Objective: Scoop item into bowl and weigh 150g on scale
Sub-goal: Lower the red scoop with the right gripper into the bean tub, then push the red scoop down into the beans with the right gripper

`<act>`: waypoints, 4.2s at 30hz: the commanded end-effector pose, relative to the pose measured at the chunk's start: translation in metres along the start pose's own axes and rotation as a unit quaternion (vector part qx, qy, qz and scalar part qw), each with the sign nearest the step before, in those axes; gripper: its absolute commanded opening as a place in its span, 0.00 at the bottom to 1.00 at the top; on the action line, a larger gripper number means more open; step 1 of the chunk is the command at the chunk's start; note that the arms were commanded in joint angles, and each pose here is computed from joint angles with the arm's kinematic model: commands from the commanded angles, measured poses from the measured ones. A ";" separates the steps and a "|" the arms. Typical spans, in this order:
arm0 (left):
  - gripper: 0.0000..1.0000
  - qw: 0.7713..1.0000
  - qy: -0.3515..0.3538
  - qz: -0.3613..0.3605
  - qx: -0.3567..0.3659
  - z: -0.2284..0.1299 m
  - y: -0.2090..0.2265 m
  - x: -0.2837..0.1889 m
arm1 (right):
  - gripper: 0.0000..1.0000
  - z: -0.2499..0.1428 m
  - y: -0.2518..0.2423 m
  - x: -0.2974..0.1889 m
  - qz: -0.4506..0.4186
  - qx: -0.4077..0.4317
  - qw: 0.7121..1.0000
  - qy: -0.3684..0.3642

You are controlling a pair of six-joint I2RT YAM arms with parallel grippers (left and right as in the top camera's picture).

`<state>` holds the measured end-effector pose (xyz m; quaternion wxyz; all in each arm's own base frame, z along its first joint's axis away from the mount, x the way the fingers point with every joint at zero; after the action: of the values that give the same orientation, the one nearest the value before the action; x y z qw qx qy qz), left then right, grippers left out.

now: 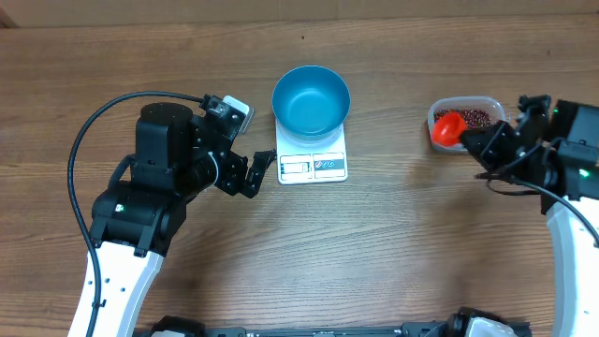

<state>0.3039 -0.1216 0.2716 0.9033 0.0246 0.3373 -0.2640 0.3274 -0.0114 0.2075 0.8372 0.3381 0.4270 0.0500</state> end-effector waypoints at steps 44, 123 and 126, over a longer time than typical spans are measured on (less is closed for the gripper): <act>1.00 1.000 -0.010 0.001 -0.004 0.007 -0.003 -0.005 | 0.04 0.012 -0.010 -0.020 -0.003 -0.040 0.999 -0.026; 1.00 1.000 0.019 -0.002 -0.012 -0.007 -0.004 -0.005 | 0.04 0.130 -0.024 -0.012 -0.177 -0.293 0.937 0.069; 1.00 1.000 0.019 -0.002 -0.012 -0.007 -0.004 -0.005 | 0.04 0.125 -0.028 -0.006 -0.175 -0.301 0.934 0.087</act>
<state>0.2944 -0.1193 0.2610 0.8923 0.0230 0.3667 -0.2622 0.4106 -0.1009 0.2516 0.8600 0.0162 0.5085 0.0392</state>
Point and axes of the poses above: each gripper's point midway between its finger pads, its own x axis out along the fingers, its own y axis along the line the jaws close on, z = x × y, the point moved 1 cm from there along -x, back along the fingers, and after that the axes turned 4 degrees about -x, right-handed, at the moved point
